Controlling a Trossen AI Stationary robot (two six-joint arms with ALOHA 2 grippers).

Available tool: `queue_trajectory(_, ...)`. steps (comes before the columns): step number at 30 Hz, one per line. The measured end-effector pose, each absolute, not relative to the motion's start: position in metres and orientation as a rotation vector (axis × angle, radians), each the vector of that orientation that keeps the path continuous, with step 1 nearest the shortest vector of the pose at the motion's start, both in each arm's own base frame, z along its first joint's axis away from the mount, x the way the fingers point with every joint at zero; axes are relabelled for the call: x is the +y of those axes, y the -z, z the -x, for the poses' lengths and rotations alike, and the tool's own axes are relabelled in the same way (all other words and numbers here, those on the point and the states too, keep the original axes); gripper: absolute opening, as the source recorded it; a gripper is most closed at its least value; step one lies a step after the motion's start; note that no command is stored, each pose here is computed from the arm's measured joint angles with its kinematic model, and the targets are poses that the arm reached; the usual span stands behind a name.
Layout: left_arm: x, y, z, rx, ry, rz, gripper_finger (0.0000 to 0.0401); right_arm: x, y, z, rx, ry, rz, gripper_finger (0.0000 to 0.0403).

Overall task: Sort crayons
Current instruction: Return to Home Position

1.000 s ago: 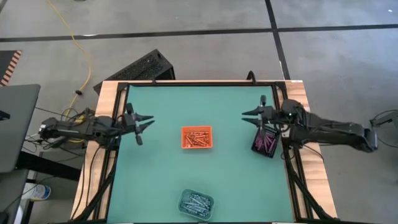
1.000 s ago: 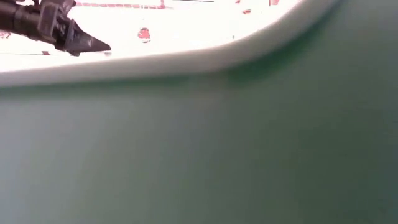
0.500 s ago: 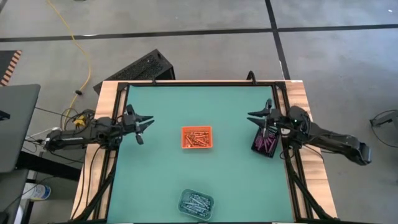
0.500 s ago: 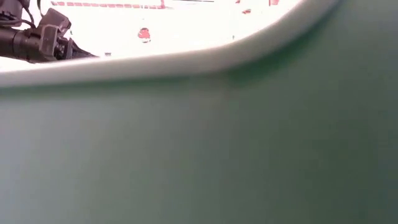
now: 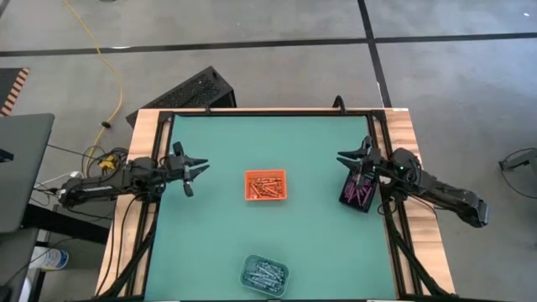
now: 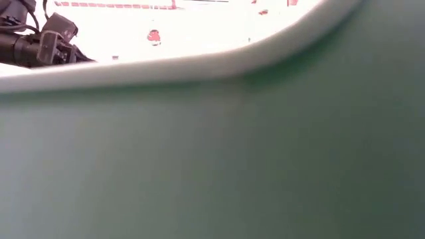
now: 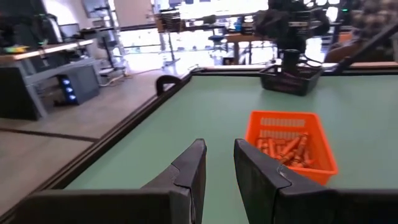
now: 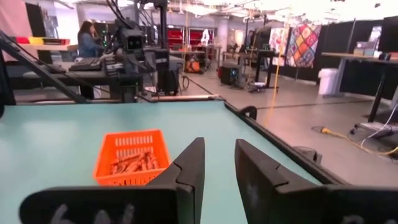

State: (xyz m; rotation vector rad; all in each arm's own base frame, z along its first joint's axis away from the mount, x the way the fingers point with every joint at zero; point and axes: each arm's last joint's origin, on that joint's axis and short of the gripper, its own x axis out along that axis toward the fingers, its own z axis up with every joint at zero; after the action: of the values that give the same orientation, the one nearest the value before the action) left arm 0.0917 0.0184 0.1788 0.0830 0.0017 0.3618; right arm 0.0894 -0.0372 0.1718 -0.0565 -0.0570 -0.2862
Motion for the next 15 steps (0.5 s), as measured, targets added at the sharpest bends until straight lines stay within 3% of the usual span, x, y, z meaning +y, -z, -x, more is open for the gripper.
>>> queue_trajectory(15,0.0179,-0.1741,-0.0918,0.046,-0.345,-0.050,0.0073,-0.0374,-0.1702,-0.0898,-0.086,0.277,-0.250,0.0098)
